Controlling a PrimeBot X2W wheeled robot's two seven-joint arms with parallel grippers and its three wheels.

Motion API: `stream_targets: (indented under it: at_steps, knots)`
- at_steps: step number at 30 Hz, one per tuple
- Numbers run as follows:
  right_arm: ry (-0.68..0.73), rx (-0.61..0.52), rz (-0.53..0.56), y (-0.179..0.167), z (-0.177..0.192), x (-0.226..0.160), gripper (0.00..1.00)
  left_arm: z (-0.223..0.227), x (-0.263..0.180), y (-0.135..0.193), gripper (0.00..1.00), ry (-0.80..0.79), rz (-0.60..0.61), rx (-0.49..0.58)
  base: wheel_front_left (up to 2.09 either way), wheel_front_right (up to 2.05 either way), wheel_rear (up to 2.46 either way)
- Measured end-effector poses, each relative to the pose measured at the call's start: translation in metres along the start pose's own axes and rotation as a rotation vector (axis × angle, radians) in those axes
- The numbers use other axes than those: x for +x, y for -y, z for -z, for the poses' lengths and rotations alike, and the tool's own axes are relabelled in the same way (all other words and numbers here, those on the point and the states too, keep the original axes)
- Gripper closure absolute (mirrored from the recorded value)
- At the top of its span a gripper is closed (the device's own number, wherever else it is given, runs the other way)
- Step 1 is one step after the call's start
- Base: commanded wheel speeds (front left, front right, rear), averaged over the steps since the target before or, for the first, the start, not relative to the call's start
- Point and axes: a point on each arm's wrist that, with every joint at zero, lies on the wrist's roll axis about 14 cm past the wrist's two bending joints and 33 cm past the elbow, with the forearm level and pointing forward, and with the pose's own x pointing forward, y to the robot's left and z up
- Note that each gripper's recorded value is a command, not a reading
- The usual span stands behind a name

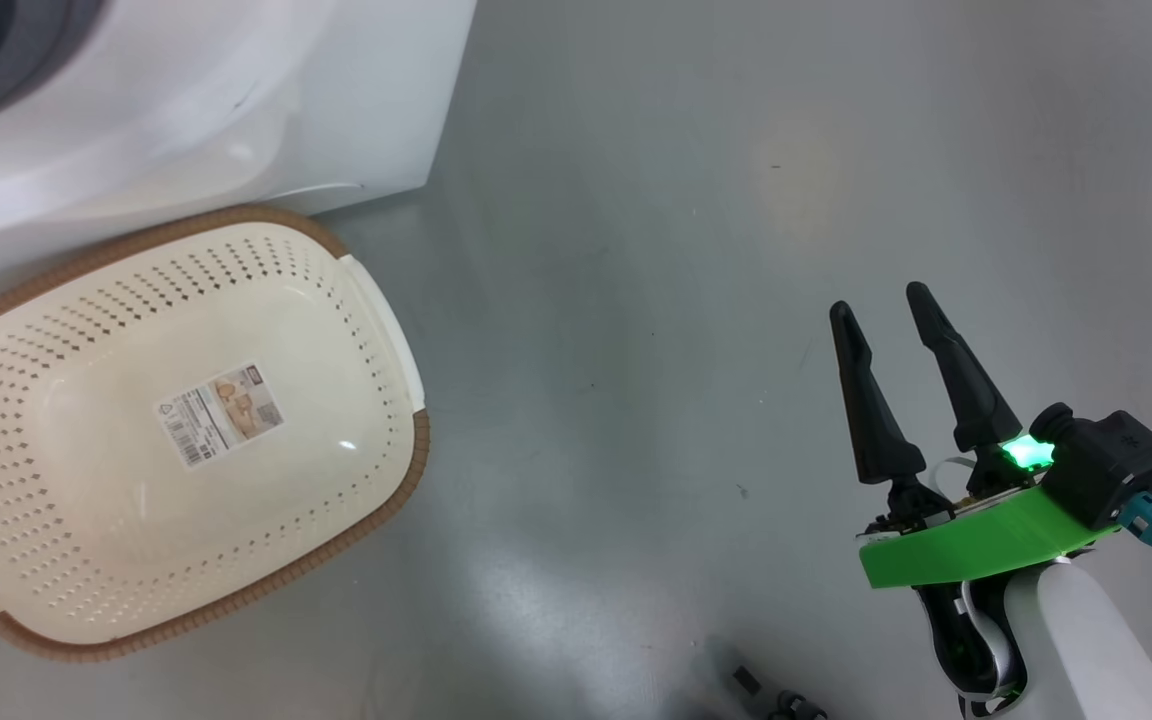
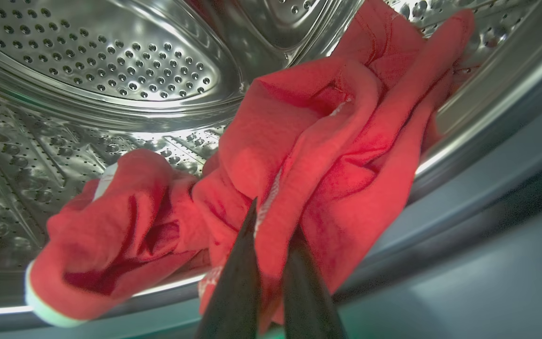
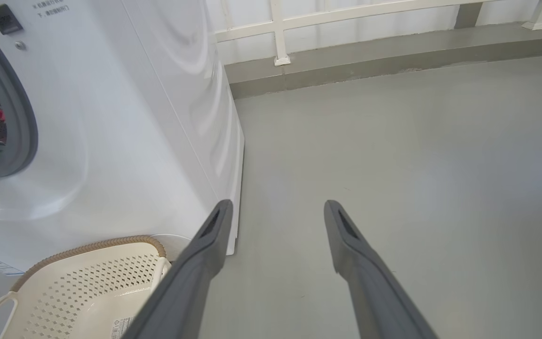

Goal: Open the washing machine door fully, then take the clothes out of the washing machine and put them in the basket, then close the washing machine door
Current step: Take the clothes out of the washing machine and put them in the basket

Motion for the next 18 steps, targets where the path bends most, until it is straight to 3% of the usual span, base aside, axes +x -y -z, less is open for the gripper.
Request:
stream_targets:
  at_steps: [11, 18]
  knots:
    - [0.019, 0.001, -0.033, -0.01, -0.005, 0.003, 0.0, -0.015, -0.017, 0.005, 1.0, 0.061, 0.002, -0.059, 0.0, 0.0, 0.0]
    - [0.038, -0.015, -0.048, -0.015, -0.011, 0.004, 0.0, -0.037, -0.033, 0.001, 1.0, 0.146, -0.021, -0.155, 0.0, 0.0, 0.0]
